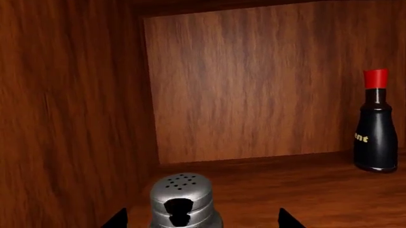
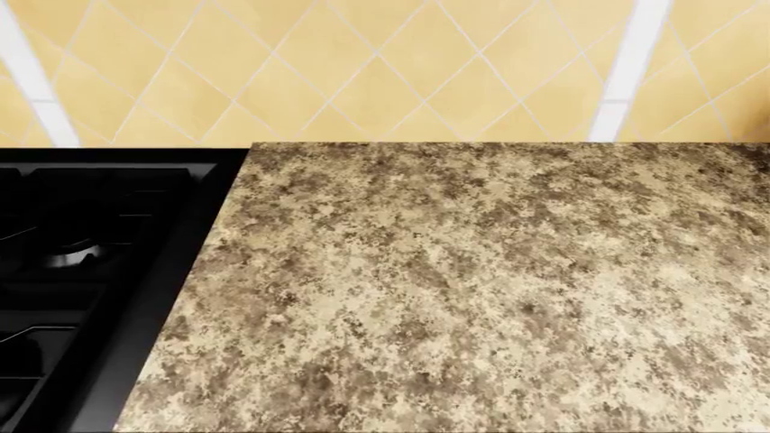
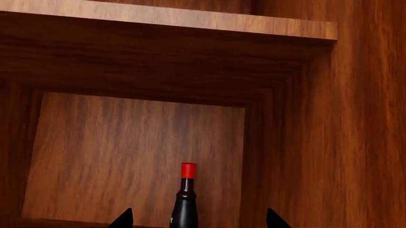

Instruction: Pick and place the shaker into the drawer. Then close the cabinet.

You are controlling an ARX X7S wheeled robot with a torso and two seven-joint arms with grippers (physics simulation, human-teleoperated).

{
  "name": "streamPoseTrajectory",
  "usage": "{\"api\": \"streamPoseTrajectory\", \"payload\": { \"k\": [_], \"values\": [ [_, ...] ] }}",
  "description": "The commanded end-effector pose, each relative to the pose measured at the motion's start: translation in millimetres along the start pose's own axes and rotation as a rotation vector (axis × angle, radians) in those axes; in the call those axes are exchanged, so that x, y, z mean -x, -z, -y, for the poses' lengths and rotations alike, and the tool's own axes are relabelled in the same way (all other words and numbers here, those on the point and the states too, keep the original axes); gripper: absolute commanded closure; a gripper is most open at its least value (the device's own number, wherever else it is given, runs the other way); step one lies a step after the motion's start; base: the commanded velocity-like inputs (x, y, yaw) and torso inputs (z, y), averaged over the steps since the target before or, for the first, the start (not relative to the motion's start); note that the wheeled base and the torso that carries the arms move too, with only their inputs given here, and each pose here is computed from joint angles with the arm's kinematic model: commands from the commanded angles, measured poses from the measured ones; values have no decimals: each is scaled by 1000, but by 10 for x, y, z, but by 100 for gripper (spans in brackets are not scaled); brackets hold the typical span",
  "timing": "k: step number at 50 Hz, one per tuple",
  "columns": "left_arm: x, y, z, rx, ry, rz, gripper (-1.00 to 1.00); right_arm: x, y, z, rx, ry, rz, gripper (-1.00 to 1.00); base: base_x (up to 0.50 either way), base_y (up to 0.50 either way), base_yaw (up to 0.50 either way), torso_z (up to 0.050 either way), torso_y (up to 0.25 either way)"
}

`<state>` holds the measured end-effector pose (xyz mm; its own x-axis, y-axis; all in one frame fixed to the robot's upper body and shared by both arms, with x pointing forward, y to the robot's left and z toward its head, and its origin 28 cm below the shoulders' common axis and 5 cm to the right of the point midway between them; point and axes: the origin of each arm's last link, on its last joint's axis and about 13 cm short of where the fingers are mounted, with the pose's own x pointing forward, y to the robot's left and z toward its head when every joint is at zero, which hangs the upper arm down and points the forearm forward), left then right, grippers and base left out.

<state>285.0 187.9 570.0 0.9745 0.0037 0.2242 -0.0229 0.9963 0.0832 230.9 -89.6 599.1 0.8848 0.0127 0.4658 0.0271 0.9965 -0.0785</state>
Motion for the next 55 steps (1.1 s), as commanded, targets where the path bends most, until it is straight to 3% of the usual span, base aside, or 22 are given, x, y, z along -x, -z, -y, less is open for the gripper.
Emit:
{"api": "streamPoseTrajectory", "payload": {
  "k": [1, 22, 55],
  "values": [
    [-69, 60, 18, -5, -6, -10, -100, -32, 45, 71, 23, 53, -33, -100, 0, 0, 0, 0, 0],
    [-175, 164, 75, -14, 17, -19, -100, -90, 93, 113, 30, 60, -48, -100, 0, 0, 0, 0, 0],
    [-289, 330, 78, -39, -66, -60, -100, -130, 136, 198, 33, 67, -59, -100, 0, 0, 0, 0, 0]
  ]
}}
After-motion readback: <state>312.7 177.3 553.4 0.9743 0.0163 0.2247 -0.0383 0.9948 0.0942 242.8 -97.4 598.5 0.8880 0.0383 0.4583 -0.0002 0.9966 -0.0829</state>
